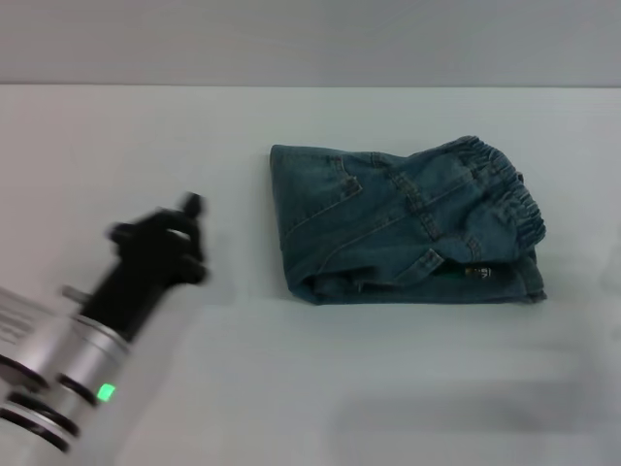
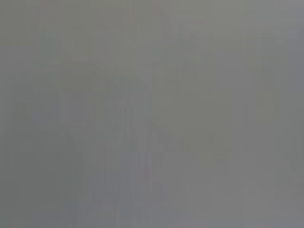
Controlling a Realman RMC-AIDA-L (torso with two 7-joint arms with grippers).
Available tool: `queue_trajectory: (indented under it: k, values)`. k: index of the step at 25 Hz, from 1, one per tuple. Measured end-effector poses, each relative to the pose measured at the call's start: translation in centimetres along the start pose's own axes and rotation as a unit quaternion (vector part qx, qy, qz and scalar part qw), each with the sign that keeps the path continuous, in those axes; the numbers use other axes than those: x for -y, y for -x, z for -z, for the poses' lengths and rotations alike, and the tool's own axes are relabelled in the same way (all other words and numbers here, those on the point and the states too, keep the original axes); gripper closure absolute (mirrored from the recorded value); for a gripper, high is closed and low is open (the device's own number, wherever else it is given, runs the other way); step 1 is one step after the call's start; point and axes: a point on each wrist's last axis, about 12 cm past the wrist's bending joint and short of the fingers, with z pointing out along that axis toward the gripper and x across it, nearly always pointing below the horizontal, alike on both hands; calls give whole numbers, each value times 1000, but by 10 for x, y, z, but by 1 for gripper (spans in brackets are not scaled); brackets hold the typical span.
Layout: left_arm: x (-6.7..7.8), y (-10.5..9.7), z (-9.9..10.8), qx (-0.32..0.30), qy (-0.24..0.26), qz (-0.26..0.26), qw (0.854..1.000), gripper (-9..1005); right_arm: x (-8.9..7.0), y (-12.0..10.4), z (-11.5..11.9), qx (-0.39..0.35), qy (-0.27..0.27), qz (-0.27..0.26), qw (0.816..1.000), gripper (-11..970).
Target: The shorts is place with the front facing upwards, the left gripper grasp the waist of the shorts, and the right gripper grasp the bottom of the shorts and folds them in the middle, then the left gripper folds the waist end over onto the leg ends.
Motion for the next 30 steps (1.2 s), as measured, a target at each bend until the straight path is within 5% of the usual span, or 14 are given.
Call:
queue_trajectory:
  k: [6, 22, 30]
  values:
    - [-48, -7, 7, -22, 100, 34, 994, 952, 9, 3, -3, 20, -14, 5, 1000, 942]
    - [-48, -3, 19, 6, 108, -9, 994, 435, 12, -3, -4, 7, -13, -20, 1000, 334]
    - [-52, -3, 27, 7, 129, -10, 992, 162, 12, -2, -9, 10, -11, -19, 1000, 334]
